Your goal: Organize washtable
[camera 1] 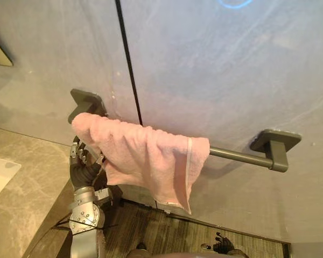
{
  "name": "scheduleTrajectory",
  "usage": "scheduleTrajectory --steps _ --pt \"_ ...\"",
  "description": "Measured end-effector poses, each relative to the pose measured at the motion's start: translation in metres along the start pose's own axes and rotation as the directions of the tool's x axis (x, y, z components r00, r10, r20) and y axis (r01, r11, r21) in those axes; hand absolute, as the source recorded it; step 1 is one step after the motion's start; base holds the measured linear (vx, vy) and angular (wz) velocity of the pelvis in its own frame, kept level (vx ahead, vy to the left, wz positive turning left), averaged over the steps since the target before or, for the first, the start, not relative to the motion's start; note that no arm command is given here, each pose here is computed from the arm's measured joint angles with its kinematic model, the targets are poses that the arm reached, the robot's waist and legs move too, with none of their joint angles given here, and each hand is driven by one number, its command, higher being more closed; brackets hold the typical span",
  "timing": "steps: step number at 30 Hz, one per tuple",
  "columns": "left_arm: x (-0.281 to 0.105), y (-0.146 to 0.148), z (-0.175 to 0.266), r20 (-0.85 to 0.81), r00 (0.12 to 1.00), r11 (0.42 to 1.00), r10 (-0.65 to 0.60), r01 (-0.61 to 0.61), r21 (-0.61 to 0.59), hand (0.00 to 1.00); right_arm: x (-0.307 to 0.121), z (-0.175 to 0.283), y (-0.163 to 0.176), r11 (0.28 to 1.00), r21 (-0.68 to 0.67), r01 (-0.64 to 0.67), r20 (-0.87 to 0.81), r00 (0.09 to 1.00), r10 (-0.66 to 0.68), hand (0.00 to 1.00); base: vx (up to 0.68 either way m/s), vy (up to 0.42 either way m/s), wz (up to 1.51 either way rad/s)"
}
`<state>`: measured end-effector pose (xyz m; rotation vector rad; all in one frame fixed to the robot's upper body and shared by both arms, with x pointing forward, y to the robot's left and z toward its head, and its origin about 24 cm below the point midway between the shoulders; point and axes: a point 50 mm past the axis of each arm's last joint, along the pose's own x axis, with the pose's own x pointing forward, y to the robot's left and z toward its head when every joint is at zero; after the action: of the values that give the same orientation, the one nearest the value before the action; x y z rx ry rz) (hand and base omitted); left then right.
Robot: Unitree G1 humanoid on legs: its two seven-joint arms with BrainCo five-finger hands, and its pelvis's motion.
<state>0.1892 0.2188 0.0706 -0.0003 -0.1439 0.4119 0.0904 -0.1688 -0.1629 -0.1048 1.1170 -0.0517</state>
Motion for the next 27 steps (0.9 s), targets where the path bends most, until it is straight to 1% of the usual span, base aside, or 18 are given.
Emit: scheduleTrajectory --steps 4,6,8,12,13,14,16,17,18,19,20,22,25,27 --pt "-0.003 0.014 -0.011 -0.059 0.998 1.000 -0.020 0.021 0.023 1.00 0.000 0.000 -0.001 1.000 -0.003 -0.014 -0.004 1.000 0.014 0.00 -0.03 0.016 -0.14" --pt "-0.004 0.013 -0.024 -0.117 0.991 0.996 -0.067 0.072 0.043 1.00 0.001 0.000 -0.006 1.000 -0.009 -0.004 -0.006 1.000 0.004 0.00 -0.04 0.031 -0.14" --pt "-0.005 0.010 -0.026 -0.129 0.987 0.993 -0.100 0.107 0.044 1.00 0.001 0.001 -0.007 1.000 -0.009 -0.002 -0.002 1.000 0.002 0.00 -0.04 0.031 -0.13" --pt "-0.004 0.011 -0.026 -0.127 0.986 0.992 -0.105 0.112 0.052 1.00 0.001 0.008 -0.012 0.999 0.045 0.013 0.024 1.000 -0.014 0.00 -0.01 0.010 -0.03" --pt "-0.003 0.012 -0.025 -0.125 0.987 0.992 -0.101 0.109 0.057 1.00 -0.001 0.012 -0.018 0.994 0.106 0.032 0.059 0.998 -0.039 0.00 0.00 0.018 -0.14" --pt "-0.003 0.013 -0.025 -0.124 0.987 0.993 -0.098 0.106 0.057 1.00 -0.002 0.016 -0.021 0.990 0.131 0.041 0.081 0.995 -0.052 0.00 0.00 0.017 -0.19" --pt "-0.003 0.017 -0.024 -0.119 0.990 0.994 -0.078 0.086 0.063 1.00 -0.010 0.047 -0.035 0.973 0.220 0.061 0.231 0.966 -0.113 0.00 0.00 0.003 -0.13" --pt "-0.003 0.019 -0.023 -0.116 0.991 0.995 -0.072 0.080 0.066 1.00 -0.014 0.058 -0.039 0.971 0.232 0.062 0.282 0.951 -0.128 0.00 0.00 -0.002 -0.16" --pt "-0.004 0.021 -0.022 -0.111 0.992 0.995 -0.057 0.065 0.073 1.00 -0.023 0.077 -0.045 0.966 0.250 0.057 0.376 0.914 -0.152 0.00 0.00 -0.002 -0.22" --pt "-0.005 0.023 -0.022 -0.111 0.993 0.996 -0.046 0.054 0.074 1.00 -0.027 0.087 -0.048 0.965 0.258 0.053 0.417 0.895 -0.161 0.00 -0.01 -0.007 -0.28" --pt "-0.005 0.023 -0.019 -0.101 0.994 0.996 -0.041 0.049 0.073 1.00 -0.031 0.088 -0.053 0.962 0.267 0.058 0.424 0.889 -0.172 0.00 -0.02 -0.008 -0.17" --pt "-0.006 0.026 -0.016 -0.087 0.996 0.996 -0.028 0.035 0.080 1.00 -0.047 0.094 -0.058 0.959 0.278 0.049 0.490 0.852 -0.185 0.00 -0.02 -0.002 -0.15" --pt "-0.006 0.035 -0.012 -0.070 0.997 0.996 0.026 -0.019 0.092 1.00 -0.067 0.102 -0.056 0.960 0.279 -0.027 0.578 0.803 -0.145 0.00 -0.04 -0.006 -0.13" --pt "-0.007 0.040 -0.009 -0.060 0.997 0.994 0.049 -0.043 0.102 1.00 -0.076 0.106 -0.053 0.940 0.317 -0.126 0.621 0.777 -0.106 0.00 -0.03 -0.016 -0.03"
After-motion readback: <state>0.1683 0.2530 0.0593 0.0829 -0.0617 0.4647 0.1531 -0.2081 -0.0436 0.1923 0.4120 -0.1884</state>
